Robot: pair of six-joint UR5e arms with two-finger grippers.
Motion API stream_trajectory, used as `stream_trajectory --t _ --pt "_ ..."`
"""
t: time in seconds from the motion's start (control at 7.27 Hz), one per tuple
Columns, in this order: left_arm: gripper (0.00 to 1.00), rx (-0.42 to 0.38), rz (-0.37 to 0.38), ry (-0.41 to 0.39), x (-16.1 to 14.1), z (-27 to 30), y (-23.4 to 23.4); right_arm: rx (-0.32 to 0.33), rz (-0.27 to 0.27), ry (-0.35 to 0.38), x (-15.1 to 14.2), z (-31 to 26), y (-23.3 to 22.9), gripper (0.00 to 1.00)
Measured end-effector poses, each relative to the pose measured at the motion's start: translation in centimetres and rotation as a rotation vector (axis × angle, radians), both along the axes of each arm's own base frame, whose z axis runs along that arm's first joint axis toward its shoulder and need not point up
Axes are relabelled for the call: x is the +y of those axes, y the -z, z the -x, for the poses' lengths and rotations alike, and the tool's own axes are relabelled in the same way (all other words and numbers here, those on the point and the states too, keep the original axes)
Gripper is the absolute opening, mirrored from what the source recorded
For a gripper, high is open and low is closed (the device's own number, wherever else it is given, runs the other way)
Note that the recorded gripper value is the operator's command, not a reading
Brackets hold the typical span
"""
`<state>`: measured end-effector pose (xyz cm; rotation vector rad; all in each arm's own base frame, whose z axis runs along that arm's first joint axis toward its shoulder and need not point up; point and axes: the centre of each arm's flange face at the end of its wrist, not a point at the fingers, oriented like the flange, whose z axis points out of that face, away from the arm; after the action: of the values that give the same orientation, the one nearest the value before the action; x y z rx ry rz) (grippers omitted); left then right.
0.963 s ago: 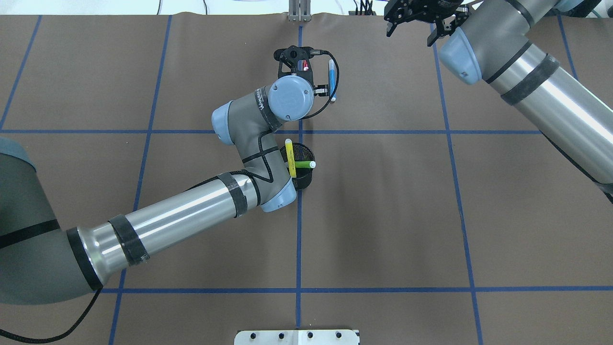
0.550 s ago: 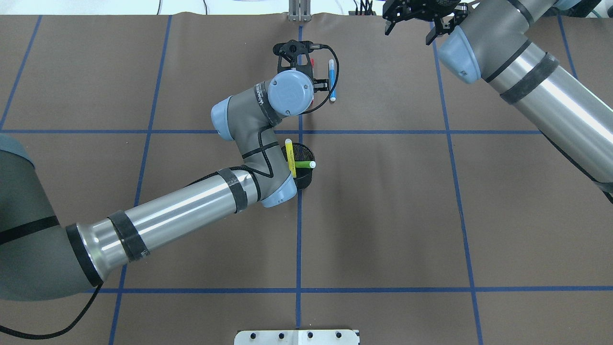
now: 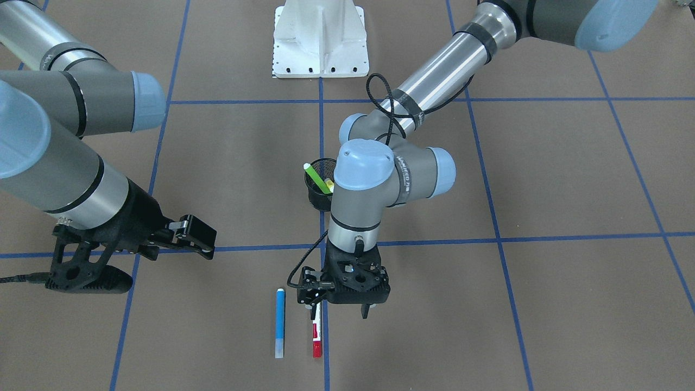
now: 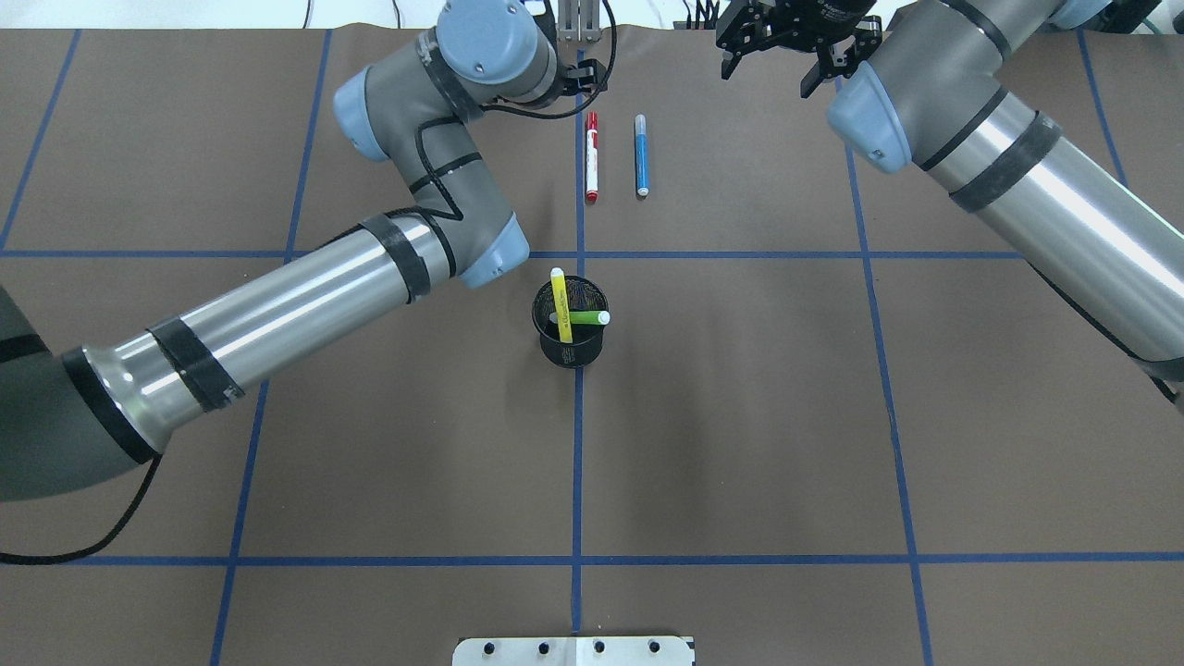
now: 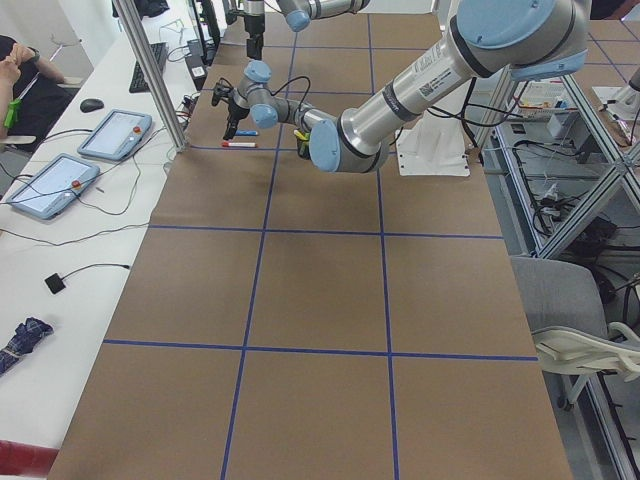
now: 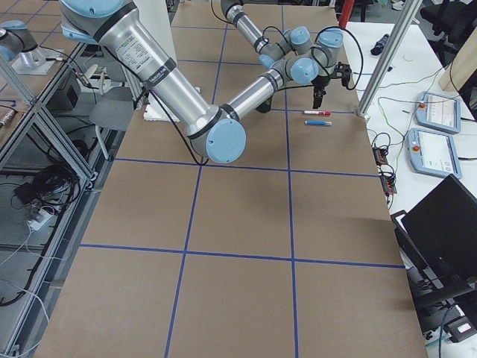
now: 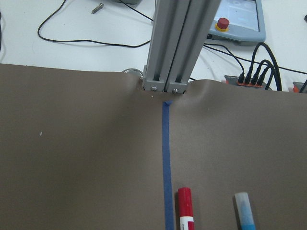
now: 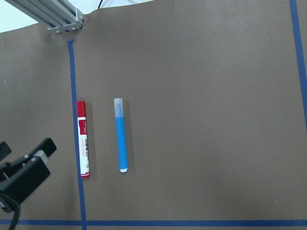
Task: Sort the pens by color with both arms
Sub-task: 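Withdraw the left arm while the right gripper moves toward the pen cup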
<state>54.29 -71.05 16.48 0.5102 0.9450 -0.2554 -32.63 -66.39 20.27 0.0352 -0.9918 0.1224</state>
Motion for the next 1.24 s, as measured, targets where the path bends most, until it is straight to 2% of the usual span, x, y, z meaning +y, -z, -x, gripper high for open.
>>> stream_trajectory --t 0.41,0.83,1.1,1.24 --pt "0.99 -0.058 0.046 -0.141 -5.5 9.4 -3.6 -0.035 0.087 0.023 3.1 4.8 3.1 1.00" --pt "0.99 -0.071 0.043 -0.224 -6.4 17.0 -10.4 -0.006 0.165 0.089 5.6 8.7 5.6 1.00" --pt "0.99 -0.082 0.031 -0.240 -7.0 20.1 -12.5 0.017 0.217 0.152 7.8 11.5 6.2 1.00" --pt "0.99 -0.087 0.023 -0.239 -7.2 20.9 -12.8 0.022 0.220 0.190 9.1 13.1 6.1 1.00"
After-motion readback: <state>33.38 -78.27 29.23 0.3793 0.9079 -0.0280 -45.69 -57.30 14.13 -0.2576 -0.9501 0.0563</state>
